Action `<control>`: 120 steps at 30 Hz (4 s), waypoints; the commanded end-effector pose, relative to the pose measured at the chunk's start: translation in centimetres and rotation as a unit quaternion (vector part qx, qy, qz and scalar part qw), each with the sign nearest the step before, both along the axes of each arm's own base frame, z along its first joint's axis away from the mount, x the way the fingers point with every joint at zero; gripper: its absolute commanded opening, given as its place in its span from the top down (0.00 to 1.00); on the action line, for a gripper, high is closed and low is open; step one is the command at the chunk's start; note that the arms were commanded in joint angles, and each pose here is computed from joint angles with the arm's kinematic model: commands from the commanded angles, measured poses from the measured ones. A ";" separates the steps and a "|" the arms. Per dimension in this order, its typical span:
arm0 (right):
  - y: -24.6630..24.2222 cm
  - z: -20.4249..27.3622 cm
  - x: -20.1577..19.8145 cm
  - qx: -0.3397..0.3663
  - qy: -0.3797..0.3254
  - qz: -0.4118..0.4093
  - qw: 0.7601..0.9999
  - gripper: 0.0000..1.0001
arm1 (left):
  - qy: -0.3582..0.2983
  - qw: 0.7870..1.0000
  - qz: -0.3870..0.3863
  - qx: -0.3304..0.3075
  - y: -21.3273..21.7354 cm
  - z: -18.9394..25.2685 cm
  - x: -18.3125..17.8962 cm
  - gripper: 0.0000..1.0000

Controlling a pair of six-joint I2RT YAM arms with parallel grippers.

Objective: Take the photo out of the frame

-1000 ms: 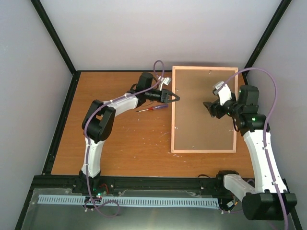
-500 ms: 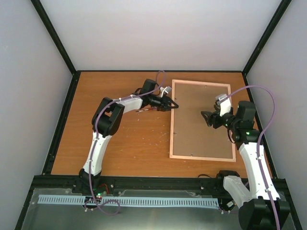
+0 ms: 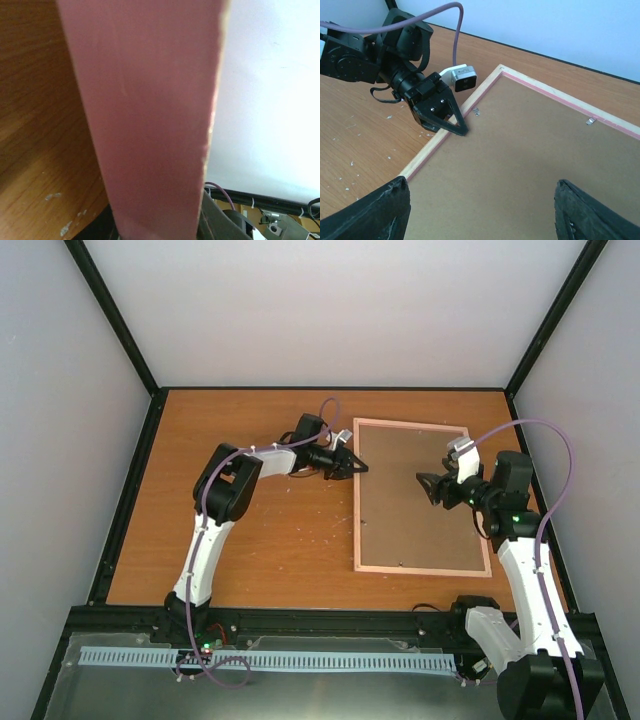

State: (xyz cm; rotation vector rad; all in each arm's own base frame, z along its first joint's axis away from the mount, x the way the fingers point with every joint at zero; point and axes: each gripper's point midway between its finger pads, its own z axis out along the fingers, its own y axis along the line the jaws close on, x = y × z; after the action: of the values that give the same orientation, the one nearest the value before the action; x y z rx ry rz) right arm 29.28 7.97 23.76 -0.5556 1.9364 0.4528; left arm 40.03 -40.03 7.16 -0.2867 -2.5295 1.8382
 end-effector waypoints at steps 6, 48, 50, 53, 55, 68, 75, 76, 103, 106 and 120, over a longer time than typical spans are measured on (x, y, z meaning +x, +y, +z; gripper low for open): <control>0.1 0.3 0.1 0.002 -0.015 0.006 1.000 0.24 | -0.097 0.992 0.073 0.047 0.4 -1.9 3.6 0.77; 0.5 -0.1 -0.2 -0.005 -0.012 0.028 1.000 0.24 | -0.182 0.932 0.109 0.295 1.9 -1.8 3.2 0.41; 0.5 -0.1 -0.2 -0.005 -0.013 0.029 0.999 0.23 | -0.194 0.927 0.111 0.302 2.7 -0.7 2.8 0.40; 0.6 -0.1 -0.3 -0.006 -0.014 0.035 0.999 0.23 | -0.242 0.920 0.108 0.287 3.4 2.6 2.1 0.35; 0.7 -0.1 -0.3 -0.007 -0.014 0.040 0.999 0.23 | -0.287 0.907 0.111 0.288 4.4 4.6 2.0 0.32; 1.5 0.0 -1.1 -0.008 -0.021 0.068 0.997 0.22 | -0.433 0.822 0.155 0.335 13.1 10.1 1.6 0.00; 1.8 0.6 -1.5 -0.005 -0.029 0.078 0.997 0.21 | -0.491 0.772 0.236 0.327 16.5 16.5 1.8 0.00; 1.8 0.6 -1.7 -0.006 -0.030 0.080 0.996 0.21 | -0.471 0.747 0.298 0.363 19.0 16.9 2.8 0.00; 3.7 -0.7 -2.8 -0.001 -0.005 0.138 0.990 0.20 | -0.440 0.796 -0.041 0.413 10.8 -1.3 2.9 0.32; 3.8 -0.7 -2.9 -0.003 -0.007 0.143 0.990 0.20 | -0.449 0.781 -0.030 0.433 11.4 -0.9 3.6 0.35; 4.0 -0.9 -3.2 -0.002 -0.001 0.157 0.988 0.20 | -0.438 0.777 -0.059 0.448 10.8 -0.8 5.5 0.34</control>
State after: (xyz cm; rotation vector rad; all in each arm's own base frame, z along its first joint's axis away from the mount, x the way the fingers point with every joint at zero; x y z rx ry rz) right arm 26.26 11.62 21.99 -0.8392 1.8870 0.6411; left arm 44.10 -29.28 7.70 -1.4499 -3.4482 0.2969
